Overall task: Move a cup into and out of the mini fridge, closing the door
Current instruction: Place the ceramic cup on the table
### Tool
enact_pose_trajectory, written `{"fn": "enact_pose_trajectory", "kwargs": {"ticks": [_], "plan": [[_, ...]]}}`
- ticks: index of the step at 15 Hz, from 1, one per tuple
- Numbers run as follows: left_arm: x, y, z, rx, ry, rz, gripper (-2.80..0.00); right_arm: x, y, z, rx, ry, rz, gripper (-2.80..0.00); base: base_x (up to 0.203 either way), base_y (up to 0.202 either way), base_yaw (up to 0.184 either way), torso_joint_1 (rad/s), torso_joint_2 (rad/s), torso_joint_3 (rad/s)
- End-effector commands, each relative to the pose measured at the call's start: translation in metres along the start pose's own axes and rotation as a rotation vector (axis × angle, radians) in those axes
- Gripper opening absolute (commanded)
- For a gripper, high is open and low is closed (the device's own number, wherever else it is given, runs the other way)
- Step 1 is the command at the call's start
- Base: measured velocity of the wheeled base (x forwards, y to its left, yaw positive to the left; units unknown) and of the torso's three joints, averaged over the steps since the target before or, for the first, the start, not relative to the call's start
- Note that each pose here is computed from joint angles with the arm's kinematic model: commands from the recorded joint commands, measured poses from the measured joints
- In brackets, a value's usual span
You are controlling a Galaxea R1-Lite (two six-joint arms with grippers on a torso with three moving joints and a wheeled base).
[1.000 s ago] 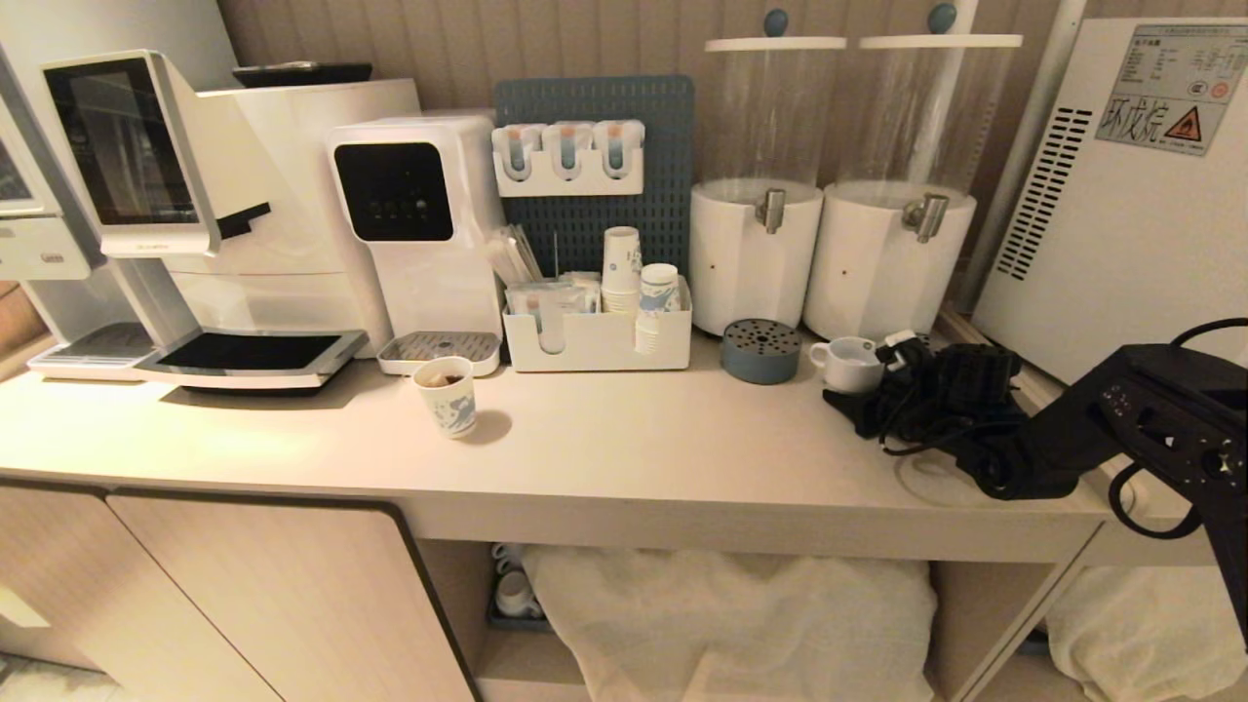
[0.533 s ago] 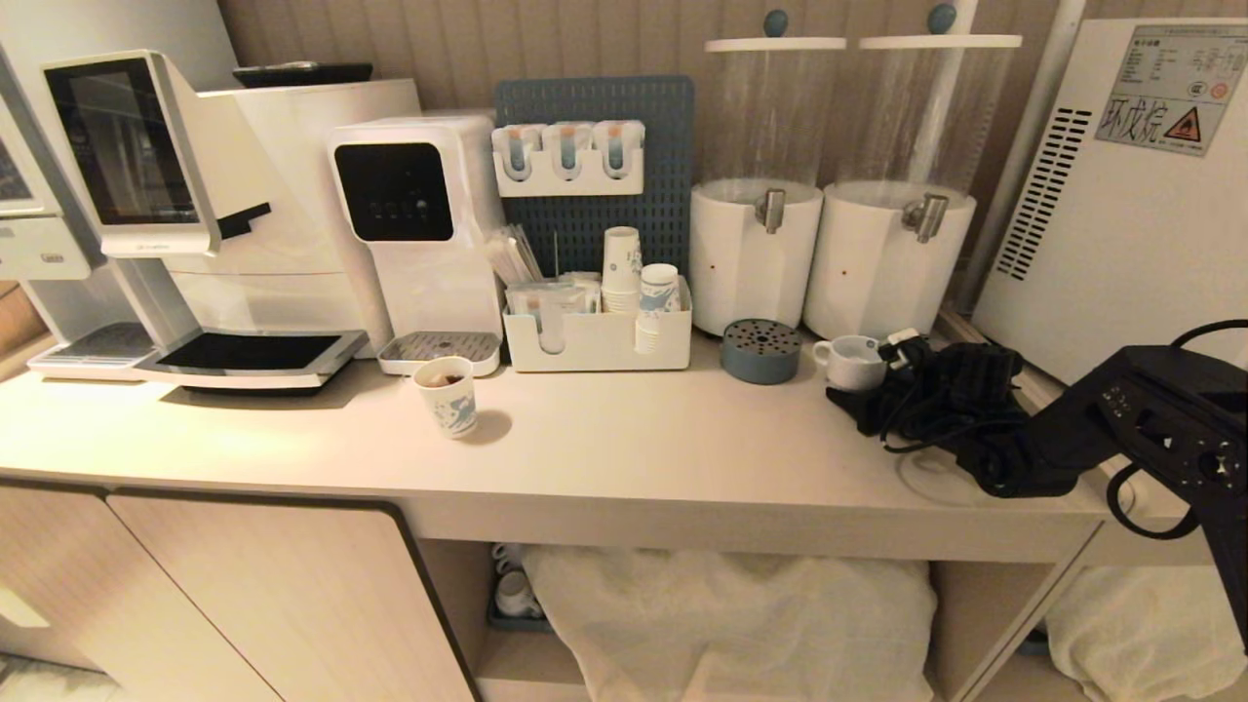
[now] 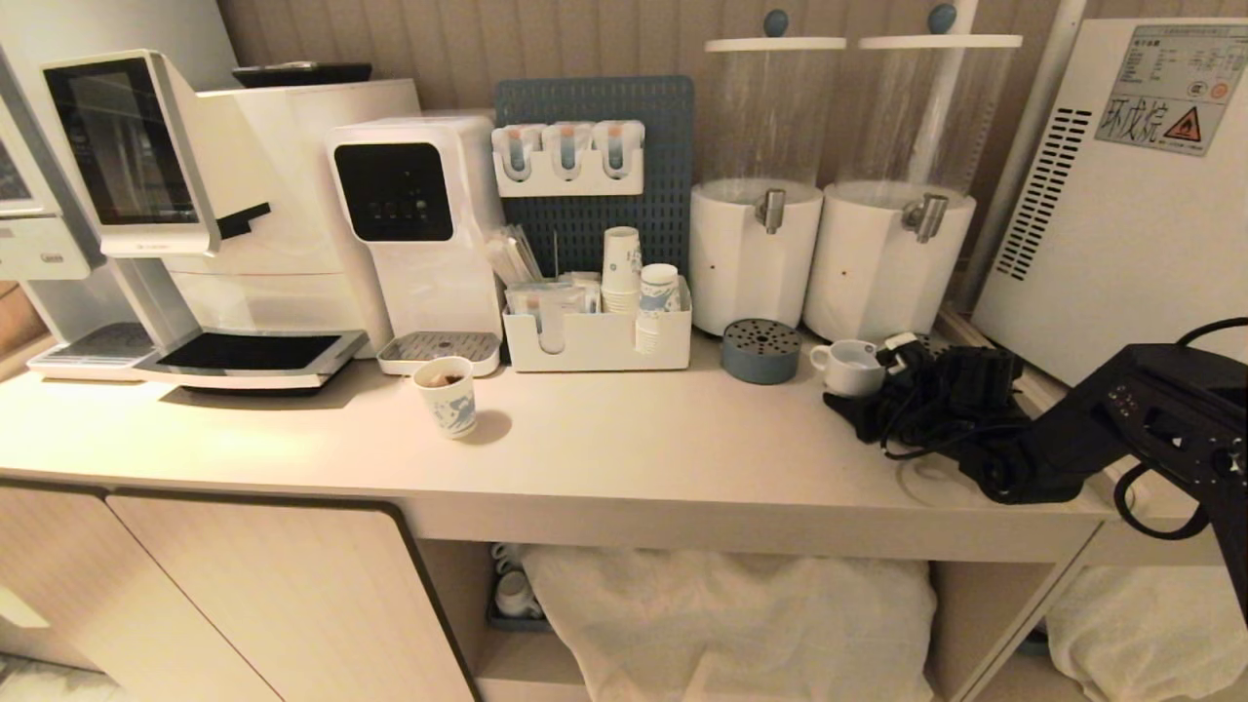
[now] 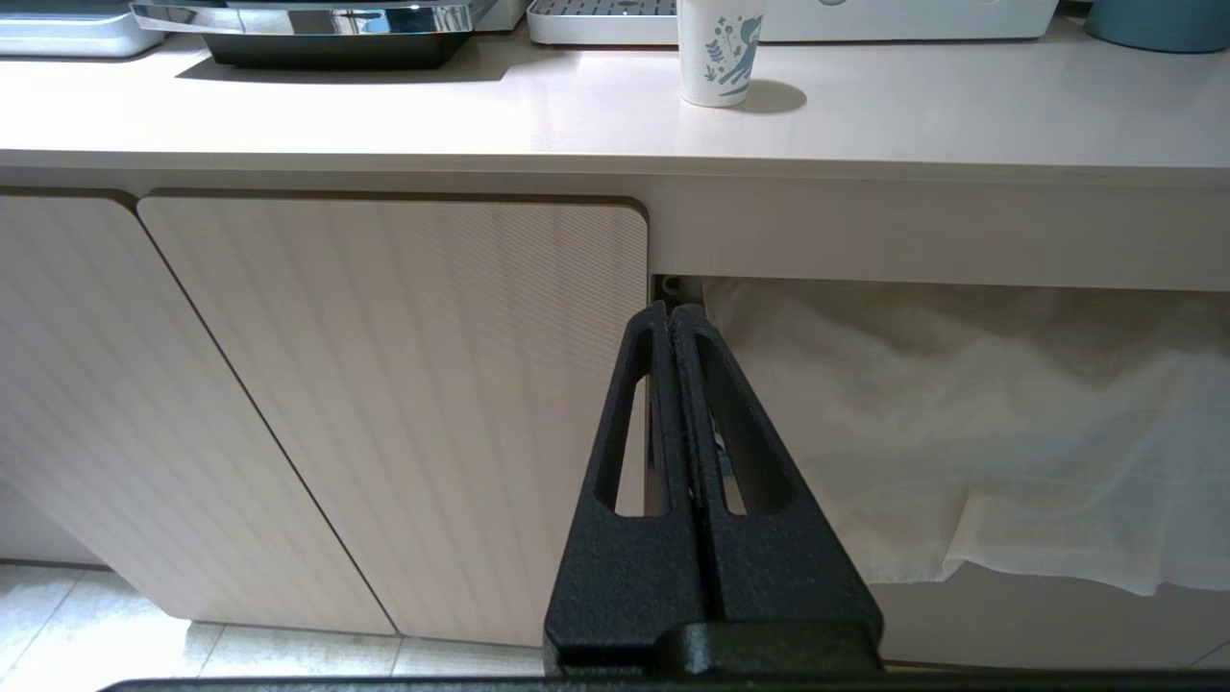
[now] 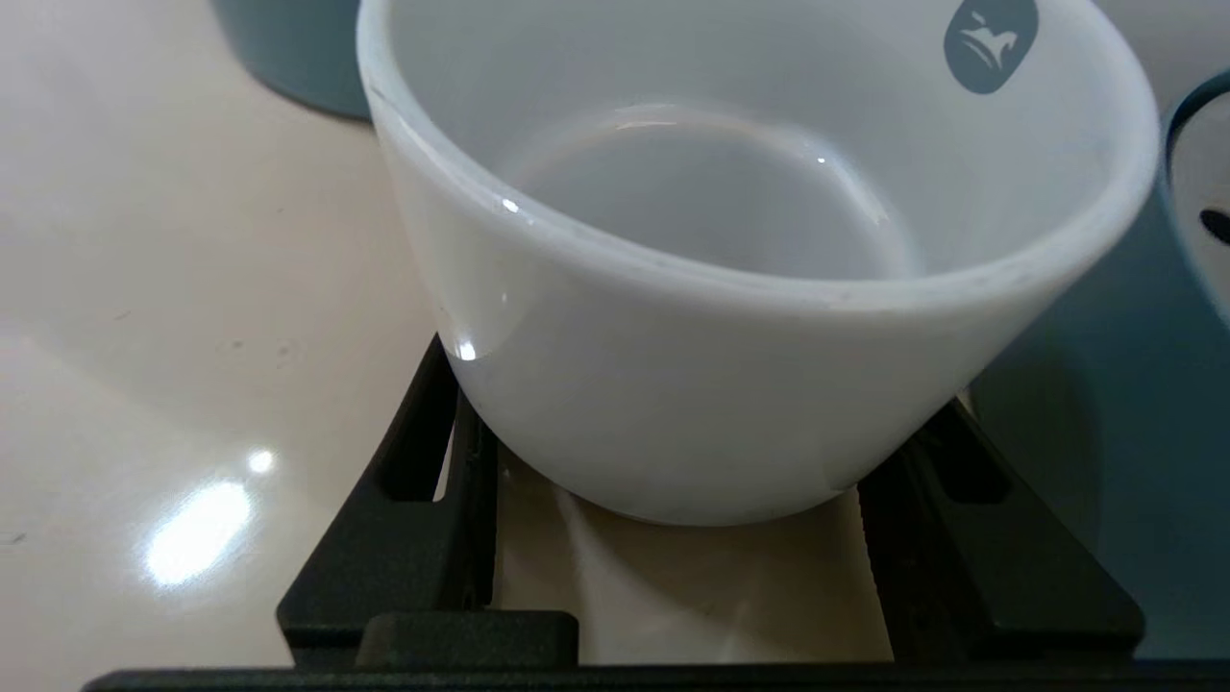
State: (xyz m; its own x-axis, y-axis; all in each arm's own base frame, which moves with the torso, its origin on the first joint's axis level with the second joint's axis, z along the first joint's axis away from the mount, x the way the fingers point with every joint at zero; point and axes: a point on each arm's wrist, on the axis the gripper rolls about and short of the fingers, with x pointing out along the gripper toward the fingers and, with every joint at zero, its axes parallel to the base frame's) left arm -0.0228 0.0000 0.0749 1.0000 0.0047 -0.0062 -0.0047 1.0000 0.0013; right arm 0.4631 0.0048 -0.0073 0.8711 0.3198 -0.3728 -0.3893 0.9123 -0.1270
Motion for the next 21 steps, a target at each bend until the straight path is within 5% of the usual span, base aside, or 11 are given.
{"fn": "enact_pose_trajectory", "kwargs": {"ticks": [1, 5, 6, 7, 21], "plan": [[0.0, 0.0, 0.0, 0.0, 0.0, 0.001, -2.8, -0.001, 0.001, -0.003, 0.002, 0.007, 0.002, -2.8, 0.0, 0.0, 0.0, 0.0, 0.0, 0.0], [0.0, 0.0, 0.0, 0.0, 0.0, 0.0, -2.8, -0.004, 0.003, -0.005, 0.009, 0.025, 0.01, -2.8, 0.0, 0.0, 0.0, 0.0, 0.0, 0.0], [0.0, 0.0, 0.0, 0.0, 0.0, 0.001, -2.8, -0.007, 0.005, -0.006, 0.015, 0.036, 0.013, -0.87, 0.0, 0.0, 0.0, 0.0, 0.0, 0.0], [0.0, 0.0, 0.0, 0.0, 0.0, 0.0, -2.8, -0.01, 0.006, -0.005, 0.021, 0.044, 0.018, 0.0, 0.0, 0.0, 0.0, 0.0, 0.0, 0.0], [0.0, 0.0, 0.0, 0.0, 0.0, 0.001, -2.8, -0.019, 0.005, -0.016, 0.042, 0.089, 0.014, 0.0, 0.0, 0.0, 0.0, 0.0, 0.0, 0.0]]}}
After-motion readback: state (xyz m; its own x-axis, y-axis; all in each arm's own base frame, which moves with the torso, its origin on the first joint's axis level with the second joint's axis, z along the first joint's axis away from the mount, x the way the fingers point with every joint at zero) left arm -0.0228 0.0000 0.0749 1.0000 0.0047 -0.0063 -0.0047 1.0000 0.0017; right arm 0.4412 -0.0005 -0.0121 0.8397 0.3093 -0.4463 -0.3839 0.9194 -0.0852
